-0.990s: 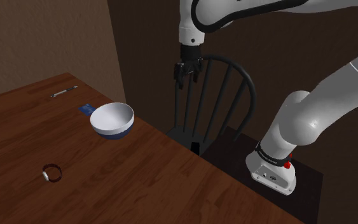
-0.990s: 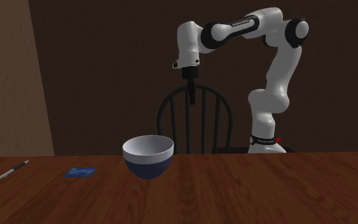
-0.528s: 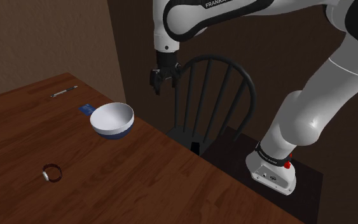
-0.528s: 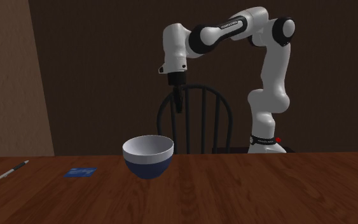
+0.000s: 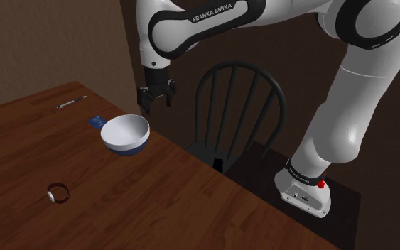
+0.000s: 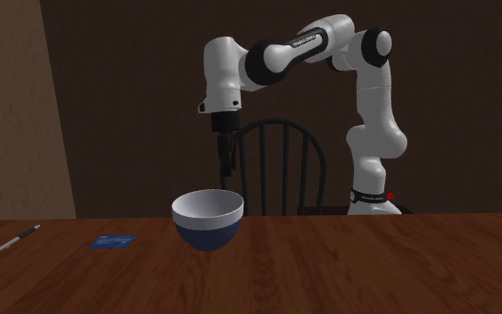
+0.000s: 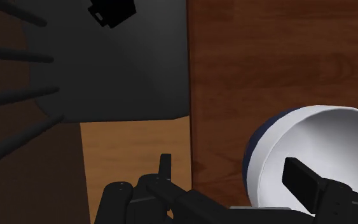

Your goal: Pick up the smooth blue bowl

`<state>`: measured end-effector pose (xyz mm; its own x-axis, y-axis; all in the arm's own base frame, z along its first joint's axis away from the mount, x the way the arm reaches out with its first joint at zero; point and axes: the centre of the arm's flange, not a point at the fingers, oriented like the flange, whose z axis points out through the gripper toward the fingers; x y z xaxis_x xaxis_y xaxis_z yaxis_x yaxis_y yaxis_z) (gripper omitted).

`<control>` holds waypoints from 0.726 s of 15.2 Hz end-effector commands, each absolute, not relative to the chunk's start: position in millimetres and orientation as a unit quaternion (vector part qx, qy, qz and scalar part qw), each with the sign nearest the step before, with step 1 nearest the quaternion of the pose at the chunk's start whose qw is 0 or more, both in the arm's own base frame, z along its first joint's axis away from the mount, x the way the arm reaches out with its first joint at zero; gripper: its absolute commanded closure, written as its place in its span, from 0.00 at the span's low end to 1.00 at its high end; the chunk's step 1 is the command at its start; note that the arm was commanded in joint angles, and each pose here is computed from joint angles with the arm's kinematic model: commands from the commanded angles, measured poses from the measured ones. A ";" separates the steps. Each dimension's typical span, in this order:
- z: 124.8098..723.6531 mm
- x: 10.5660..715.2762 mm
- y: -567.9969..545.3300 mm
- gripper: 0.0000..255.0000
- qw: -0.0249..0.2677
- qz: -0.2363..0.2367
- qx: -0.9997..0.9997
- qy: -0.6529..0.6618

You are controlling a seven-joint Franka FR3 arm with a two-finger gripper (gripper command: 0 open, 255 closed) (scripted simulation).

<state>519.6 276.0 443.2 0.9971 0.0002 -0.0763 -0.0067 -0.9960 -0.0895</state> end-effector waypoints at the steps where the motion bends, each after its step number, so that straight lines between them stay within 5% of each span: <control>1: 436.2 535.6 296.9 0.00 0.048 0.036 -0.998 0.000; 11: 390.8 554.1 323.3 0.00 0.051 0.034 -0.998 -0.003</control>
